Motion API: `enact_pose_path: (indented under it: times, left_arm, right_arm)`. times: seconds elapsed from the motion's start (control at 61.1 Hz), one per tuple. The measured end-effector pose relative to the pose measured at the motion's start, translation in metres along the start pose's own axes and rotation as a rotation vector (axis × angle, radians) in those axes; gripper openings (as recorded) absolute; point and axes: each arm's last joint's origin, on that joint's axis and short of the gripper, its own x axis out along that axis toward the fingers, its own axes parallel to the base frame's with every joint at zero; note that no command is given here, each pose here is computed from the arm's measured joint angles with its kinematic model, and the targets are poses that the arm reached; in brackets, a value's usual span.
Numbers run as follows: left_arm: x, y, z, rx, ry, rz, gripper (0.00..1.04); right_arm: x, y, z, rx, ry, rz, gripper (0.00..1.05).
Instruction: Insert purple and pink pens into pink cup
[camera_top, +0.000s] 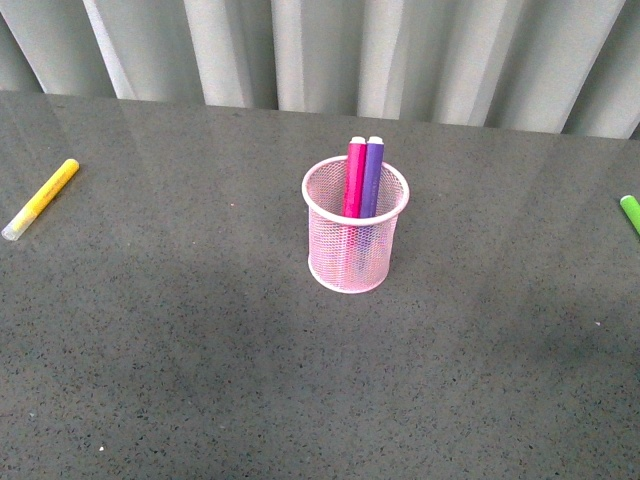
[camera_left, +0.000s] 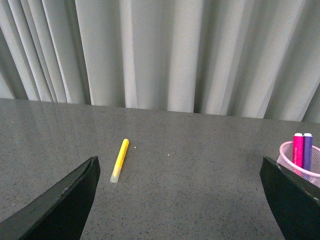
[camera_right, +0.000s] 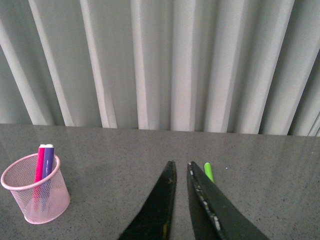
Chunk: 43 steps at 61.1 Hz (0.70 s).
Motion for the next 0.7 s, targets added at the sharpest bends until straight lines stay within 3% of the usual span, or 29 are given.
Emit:
enact_pose_path:
  times: [0.458,0.703]
  left_arm:
    - [0.0,0.0,0.0,0.0,0.0,0.0,0.98]
    - [0.0,0.0,0.0,0.0,0.0,0.0,0.98]
  right_arm:
    - [0.0,0.0,0.0,0.0,0.0,0.0,0.98]
    - [0.0,0.0,0.0,0.001,0.0,0.0,0.98]
